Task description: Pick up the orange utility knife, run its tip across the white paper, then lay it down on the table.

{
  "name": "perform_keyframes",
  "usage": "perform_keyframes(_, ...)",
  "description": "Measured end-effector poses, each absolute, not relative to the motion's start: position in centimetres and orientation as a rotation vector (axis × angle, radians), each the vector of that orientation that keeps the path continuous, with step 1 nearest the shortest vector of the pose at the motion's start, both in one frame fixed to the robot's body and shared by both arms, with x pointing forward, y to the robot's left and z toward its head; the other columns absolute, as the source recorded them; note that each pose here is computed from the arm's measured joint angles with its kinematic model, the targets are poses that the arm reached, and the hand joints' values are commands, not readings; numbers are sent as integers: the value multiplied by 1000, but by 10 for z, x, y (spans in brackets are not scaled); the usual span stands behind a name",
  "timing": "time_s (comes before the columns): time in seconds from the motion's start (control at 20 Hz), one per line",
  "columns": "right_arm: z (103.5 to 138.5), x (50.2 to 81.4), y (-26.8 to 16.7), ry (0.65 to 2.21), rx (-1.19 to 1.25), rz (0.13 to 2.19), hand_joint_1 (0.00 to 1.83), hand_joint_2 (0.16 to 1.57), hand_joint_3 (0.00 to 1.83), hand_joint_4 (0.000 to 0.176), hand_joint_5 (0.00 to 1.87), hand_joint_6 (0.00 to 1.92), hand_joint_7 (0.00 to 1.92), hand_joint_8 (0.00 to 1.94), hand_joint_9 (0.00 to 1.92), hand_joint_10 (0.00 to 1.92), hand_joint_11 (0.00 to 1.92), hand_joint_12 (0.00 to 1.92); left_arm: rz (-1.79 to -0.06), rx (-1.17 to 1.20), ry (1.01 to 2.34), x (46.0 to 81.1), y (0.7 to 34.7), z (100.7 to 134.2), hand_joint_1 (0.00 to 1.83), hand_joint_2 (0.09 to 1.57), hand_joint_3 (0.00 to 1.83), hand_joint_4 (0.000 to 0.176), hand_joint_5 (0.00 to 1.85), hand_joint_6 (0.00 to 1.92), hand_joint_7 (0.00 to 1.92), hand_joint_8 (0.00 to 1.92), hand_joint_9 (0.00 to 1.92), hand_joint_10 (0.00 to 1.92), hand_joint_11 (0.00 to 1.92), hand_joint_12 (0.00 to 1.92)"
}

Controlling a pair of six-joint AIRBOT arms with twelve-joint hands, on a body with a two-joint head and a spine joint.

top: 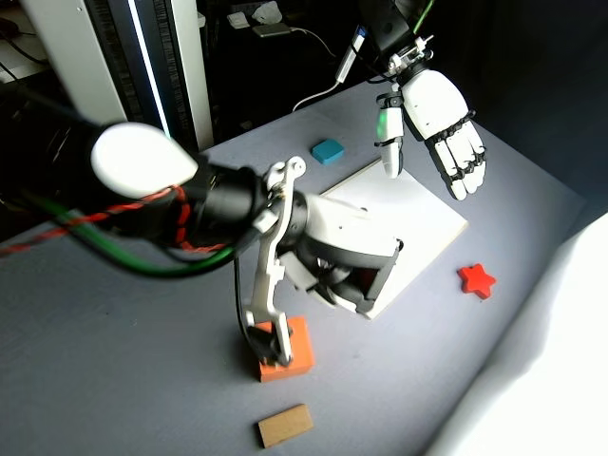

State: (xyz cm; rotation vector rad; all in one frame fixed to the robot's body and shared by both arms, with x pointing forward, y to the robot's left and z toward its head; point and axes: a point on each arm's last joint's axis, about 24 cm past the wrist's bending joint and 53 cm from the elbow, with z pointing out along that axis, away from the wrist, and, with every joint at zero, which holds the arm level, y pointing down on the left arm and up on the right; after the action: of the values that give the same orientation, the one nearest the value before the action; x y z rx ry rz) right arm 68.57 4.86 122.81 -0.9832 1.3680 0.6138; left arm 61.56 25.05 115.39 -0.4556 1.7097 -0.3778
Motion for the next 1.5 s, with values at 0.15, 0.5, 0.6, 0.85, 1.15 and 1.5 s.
perform_keyframes(0.15,1230,698,52,1282,-919,543,1478,1265,0,176,1296,1921,1499,1941,1595,1921,1648,1921,-372,-460,1706,617,253,1154,1,1323,0,24,26,2,61,6,67,3,0,446)
perform_keyframes(0.5,1233,649,118,1080,-925,702,1469,1264,0,176,1282,1921,1489,1941,1587,1921,1637,1921,-359,-475,1701,620,260,1154,2,1328,0,21,32,4,53,3,55,2,0,429)
perform_keyframes(0.6,1222,643,131,1062,-941,714,1482,1258,0,176,1293,1921,1495,1941,1589,1921,1639,1921,-355,-479,1698,620,262,1154,0,1328,1,24,16,0,47,0,48,2,0,425)
perform_keyframes(0.85,1215,633,159,1008,-935,757,1486,1258,0,176,1312,1921,1491,1941,1589,1921,1640,1921,-342,-490,1698,623,268,1153,6,1330,1,22,14,0,37,0,51,3,0,427)
perform_keyframes(1.15,1206,648,175,994,-926,733,1466,1267,0,176,1304,1921,1485,1941,1586,1921,1638,1921,-315,-505,1695,625,279,1151,8,1326,0,22,27,3,50,1,64,3,0,477)
perform_keyframes(1.5,1189,651,192,992,-959,720,1469,1262,0,176,1293,1921,1469,1941,1579,1921,1633,1921,-313,-505,1694,626,280,1151,26,1323,0,18,47,5,62,0,75,3,0,524)
